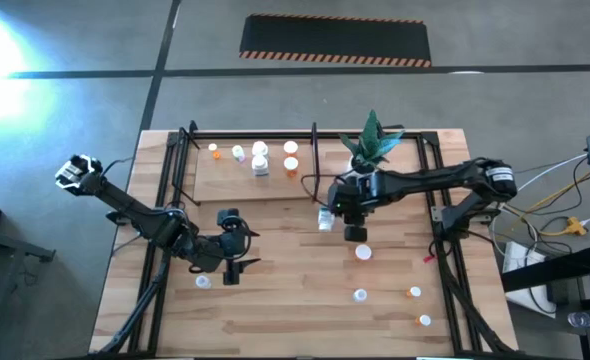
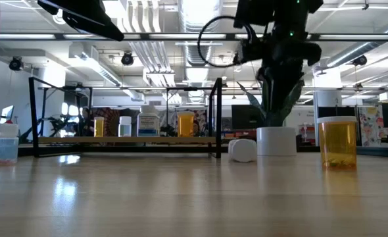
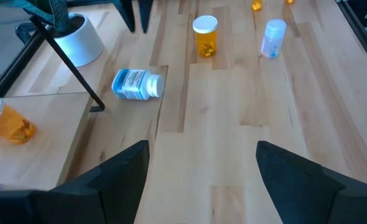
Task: Pick and place medicine bottles onto shelf by color
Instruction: Put the white blue medicine container on the shelf
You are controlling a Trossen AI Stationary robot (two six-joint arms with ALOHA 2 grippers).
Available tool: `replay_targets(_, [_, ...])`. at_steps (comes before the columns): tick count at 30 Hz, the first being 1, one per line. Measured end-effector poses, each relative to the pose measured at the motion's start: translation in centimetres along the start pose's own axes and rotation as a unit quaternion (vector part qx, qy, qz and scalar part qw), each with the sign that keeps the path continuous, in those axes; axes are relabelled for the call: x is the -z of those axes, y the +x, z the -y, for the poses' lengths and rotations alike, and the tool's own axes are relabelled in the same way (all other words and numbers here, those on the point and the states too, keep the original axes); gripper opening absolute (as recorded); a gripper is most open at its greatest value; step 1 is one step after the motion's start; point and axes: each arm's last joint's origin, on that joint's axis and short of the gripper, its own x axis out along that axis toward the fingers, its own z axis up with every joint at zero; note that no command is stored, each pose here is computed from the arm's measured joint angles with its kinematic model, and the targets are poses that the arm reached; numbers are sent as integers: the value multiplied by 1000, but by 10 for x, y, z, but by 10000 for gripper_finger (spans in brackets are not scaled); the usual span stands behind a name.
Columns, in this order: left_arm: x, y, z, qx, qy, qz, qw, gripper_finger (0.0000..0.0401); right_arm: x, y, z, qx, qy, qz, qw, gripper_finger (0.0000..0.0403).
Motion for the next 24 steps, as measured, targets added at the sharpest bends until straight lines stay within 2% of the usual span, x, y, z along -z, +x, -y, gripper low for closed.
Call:
replay_targets(4, [0,0,0,0,-1,0,1000,279,-6,20,-5,-11,-61,-3,998,129])
replay_targets(8, [0,0,0,0,-1,0,1000,279,-15,32,-12,-11,-158,-4,987,176])
replay_targets(12, [0,0,0,0,-1,-1,1000,279,-20,39,-15,34,-220,-17,975,204])
replay_targets(18, [0,0,0,0,-2,0,1000,279,-23,61,-16,33,-250,-41,967,210])
replay_targets(24, [0,0,0,1,-2,-1,1000,279,-36,76,-38,-15,-263,-35,964,205])
